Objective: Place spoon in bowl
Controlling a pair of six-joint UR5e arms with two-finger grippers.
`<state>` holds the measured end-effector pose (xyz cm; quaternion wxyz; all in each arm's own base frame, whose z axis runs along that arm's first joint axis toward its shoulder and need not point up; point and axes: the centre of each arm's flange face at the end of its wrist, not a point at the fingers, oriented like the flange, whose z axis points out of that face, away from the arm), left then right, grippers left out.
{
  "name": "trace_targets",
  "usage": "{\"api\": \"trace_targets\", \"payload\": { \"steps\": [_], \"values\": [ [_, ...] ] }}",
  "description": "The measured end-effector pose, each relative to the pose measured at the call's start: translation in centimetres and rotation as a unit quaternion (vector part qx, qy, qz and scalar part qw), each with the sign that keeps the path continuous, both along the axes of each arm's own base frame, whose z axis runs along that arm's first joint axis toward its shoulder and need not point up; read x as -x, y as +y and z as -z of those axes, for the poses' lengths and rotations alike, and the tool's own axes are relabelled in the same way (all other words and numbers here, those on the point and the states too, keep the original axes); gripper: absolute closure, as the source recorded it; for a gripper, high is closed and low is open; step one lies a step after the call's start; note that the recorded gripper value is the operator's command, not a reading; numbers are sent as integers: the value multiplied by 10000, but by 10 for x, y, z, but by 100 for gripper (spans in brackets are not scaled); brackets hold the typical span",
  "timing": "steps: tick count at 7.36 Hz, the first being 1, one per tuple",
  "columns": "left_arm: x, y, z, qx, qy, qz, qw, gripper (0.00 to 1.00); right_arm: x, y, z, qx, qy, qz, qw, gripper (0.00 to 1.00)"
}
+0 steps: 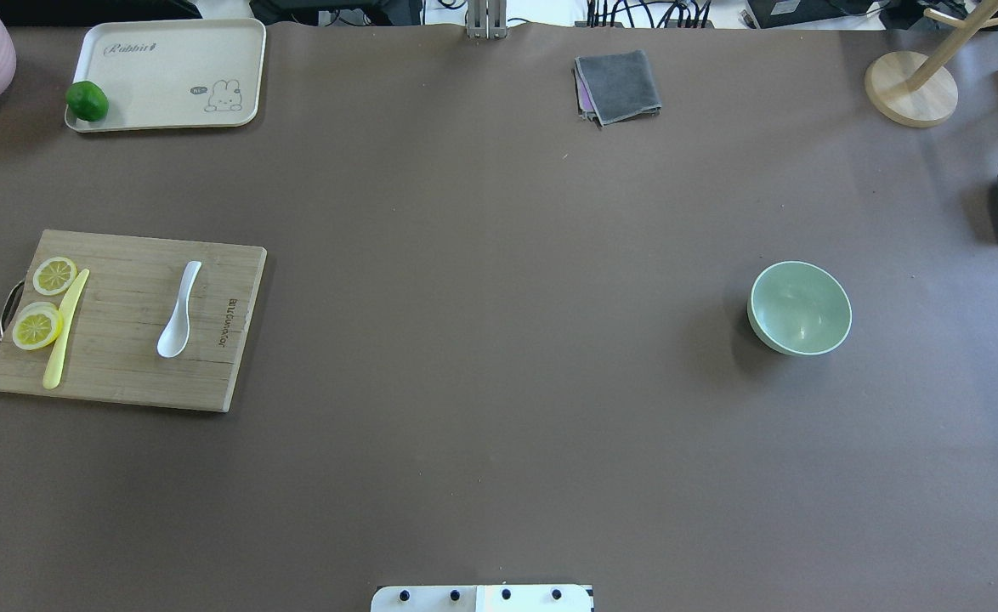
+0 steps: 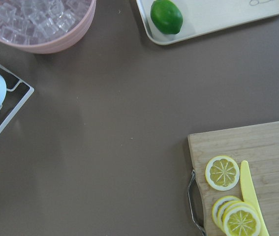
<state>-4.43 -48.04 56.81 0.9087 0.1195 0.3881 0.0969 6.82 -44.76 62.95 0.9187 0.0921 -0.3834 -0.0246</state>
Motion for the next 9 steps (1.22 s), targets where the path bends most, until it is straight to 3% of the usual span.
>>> {"api": "trace_targets", "payload": {
  "steps": [4,9],
  "values": [
    [2,30,-14,109,-22,-26,9999,2,1,-2,2,9,-36,-10,10000,0],
    [1,30,-7,-67,-9,-31,10000,2,1,-1,3,49,-67,-16,10000,0]
  ]
}}
